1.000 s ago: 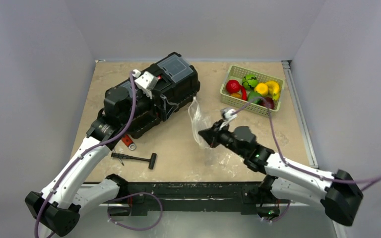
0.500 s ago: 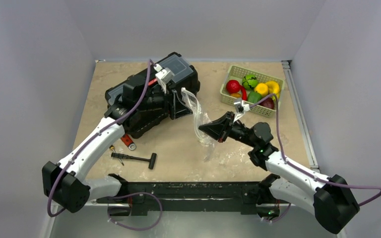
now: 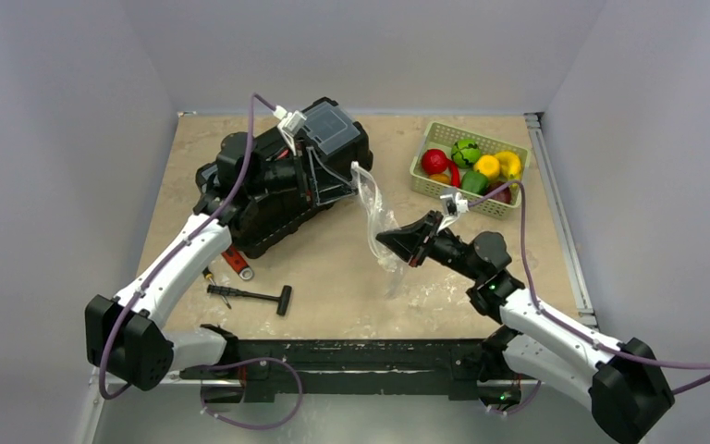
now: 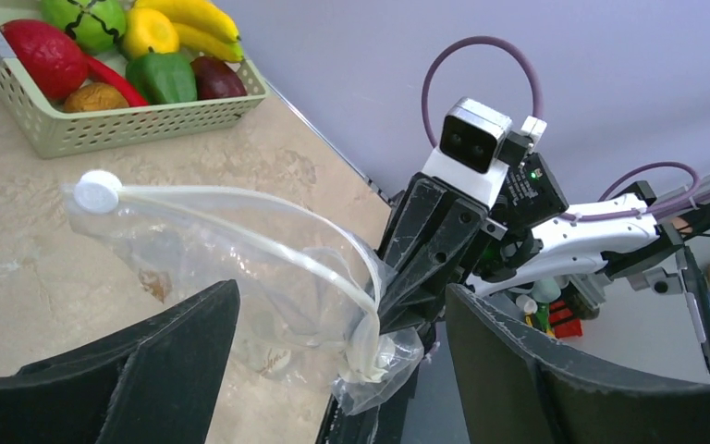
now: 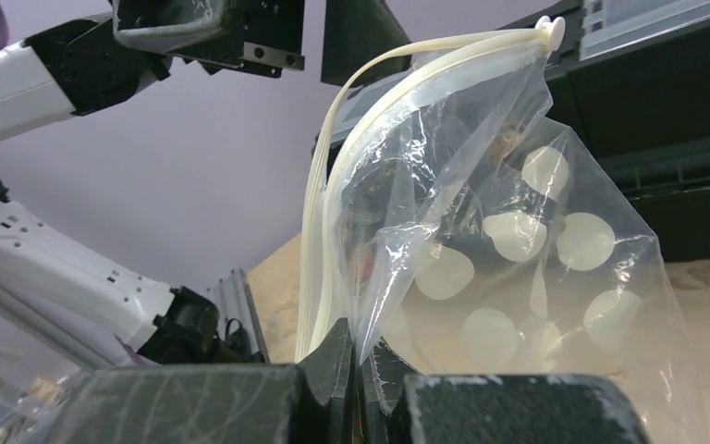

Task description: Place the food in the zip-top bag and seal the zipper

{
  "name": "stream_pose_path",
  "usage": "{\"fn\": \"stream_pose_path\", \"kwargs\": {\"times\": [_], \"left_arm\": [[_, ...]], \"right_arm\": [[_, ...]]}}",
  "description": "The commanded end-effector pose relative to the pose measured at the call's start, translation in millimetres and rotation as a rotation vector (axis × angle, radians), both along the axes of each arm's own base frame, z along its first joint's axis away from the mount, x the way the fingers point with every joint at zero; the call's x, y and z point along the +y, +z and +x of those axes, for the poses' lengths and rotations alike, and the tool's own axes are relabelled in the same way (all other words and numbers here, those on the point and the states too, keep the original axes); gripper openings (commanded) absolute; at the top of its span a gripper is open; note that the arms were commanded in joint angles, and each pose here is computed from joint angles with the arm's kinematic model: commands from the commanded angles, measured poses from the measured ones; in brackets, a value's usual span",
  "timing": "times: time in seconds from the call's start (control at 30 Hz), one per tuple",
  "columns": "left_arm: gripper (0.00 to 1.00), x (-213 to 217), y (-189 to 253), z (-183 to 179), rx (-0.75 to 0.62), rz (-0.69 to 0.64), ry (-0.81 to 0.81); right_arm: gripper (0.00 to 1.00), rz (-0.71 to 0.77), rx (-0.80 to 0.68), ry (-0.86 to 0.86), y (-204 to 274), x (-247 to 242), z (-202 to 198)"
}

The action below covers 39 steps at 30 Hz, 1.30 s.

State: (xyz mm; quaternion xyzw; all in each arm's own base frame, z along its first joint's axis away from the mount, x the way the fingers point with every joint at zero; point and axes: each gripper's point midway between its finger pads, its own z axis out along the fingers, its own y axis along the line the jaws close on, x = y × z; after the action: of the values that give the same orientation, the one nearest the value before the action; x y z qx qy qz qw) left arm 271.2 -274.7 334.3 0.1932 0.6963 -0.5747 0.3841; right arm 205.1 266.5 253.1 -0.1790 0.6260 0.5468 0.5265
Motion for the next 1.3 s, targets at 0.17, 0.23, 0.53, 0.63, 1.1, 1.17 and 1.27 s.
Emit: {"fn": "stream_pose_path", "kwargs": {"times": [0.17,0.23,0.53,0.63,1.1,1.17,1.27], "left_arm": [[0.6,-1,-9,12,0.069,0.041,0.028],[0.58,-2,-9,14,0.066,0.048,0.031],[0.49,-2,-32,21,0.149,0.111,0.048],[0.45,-3,-37,22,0.168,0.127,0.04],[0.26,-15,-42,13,0.159,0.136,-0.032],[0.21,-15,-43,14,0.159,0.139,-0.03],[0.11,-15,-44,14,0.151,0.146,-0.028]], "right_arm": [[0.0,-0.057,-0.061,-0.13,3,-3,14],[0.0,-0.07,-0.064,-0.151,2,1,14],[0.0,-0.09,-0.067,-0.193,-4,7,16],[0.0,-0.093,-0.071,-0.195,-4,6,16],[0.0,-0.132,-0.096,-0.188,-5,10,7],[0.0,-0.143,-0.1,-0.187,-6,11,6],[0.0,-0.154,-0.106,-0.19,-7,14,4]]}}
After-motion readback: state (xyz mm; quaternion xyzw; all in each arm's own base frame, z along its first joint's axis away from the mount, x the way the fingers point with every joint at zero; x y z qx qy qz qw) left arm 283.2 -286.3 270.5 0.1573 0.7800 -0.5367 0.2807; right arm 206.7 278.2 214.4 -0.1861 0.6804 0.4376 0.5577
